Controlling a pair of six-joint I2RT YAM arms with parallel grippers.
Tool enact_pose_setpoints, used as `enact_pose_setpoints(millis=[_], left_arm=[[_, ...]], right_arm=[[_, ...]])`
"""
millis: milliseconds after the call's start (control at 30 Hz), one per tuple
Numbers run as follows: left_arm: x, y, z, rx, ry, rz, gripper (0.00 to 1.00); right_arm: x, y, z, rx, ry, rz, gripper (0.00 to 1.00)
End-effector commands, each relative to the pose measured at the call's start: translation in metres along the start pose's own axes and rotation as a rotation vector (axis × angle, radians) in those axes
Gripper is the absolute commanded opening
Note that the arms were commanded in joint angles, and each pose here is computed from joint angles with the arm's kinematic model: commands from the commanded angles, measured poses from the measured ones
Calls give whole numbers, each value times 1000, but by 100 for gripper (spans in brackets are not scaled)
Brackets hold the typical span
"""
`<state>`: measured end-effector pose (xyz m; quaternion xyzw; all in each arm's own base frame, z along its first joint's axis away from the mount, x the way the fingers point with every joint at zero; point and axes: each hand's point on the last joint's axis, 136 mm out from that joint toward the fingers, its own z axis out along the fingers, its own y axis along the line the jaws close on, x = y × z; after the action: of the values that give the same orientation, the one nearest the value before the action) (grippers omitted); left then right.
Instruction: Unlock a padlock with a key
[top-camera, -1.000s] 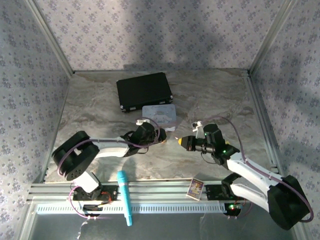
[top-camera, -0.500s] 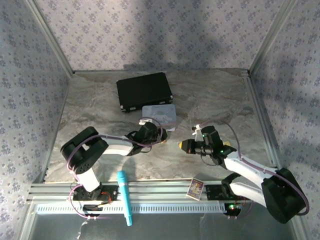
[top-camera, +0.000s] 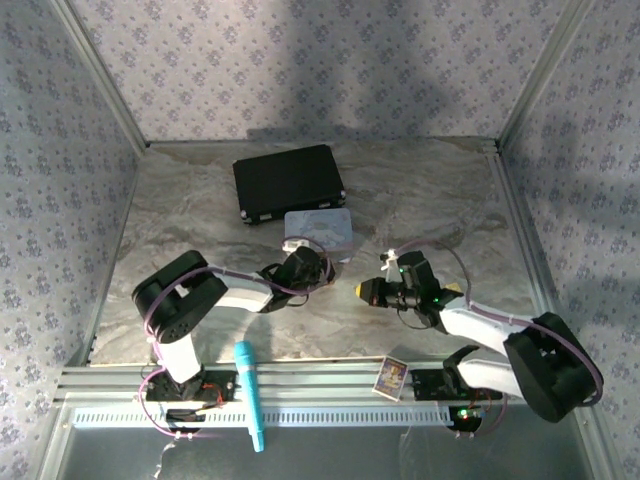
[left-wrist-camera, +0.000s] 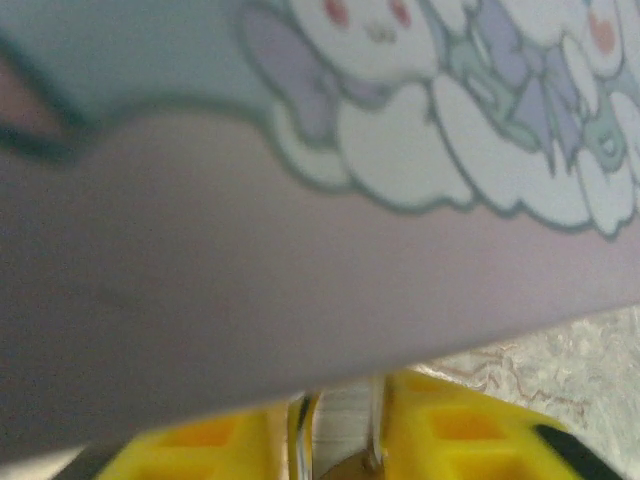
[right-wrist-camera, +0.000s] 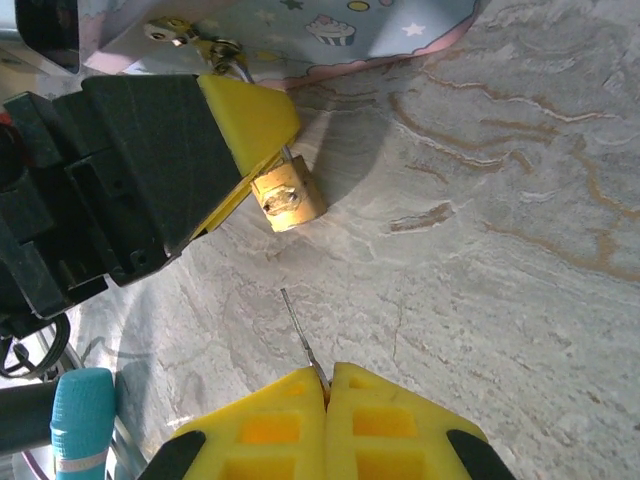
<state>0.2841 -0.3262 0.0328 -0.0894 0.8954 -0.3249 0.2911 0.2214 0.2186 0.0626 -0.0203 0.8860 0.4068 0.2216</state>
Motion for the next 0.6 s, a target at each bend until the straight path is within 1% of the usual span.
enact_pose_setpoints(millis=[0, 67, 167, 300, 400, 500, 567], left_arm=[[17, -3, 5, 10, 59, -9, 22], [17, -2, 4, 8, 55, -10, 13], [15, -1, 2, 0, 46, -11, 6], [11, -2, -4, 4, 33, -40, 4], [9, -3, -6, 12, 28, -93, 2], [5, -8, -9, 70, 14, -186, 0], [2, -14, -11, 108, 8, -224, 0]], right_arm=[[-5, 3, 5, -28, -9, 21, 0], [-5, 4, 8, -40, -4, 36, 0], [-4, 5, 14, -61, 15, 61, 0], [-3, 10, 20, -120, 51, 101, 0], [-3, 15, 25, -165, 92, 156, 0], [-4, 21, 29, -218, 134, 209, 0], [-5, 20, 32, -225, 157, 242, 0]])
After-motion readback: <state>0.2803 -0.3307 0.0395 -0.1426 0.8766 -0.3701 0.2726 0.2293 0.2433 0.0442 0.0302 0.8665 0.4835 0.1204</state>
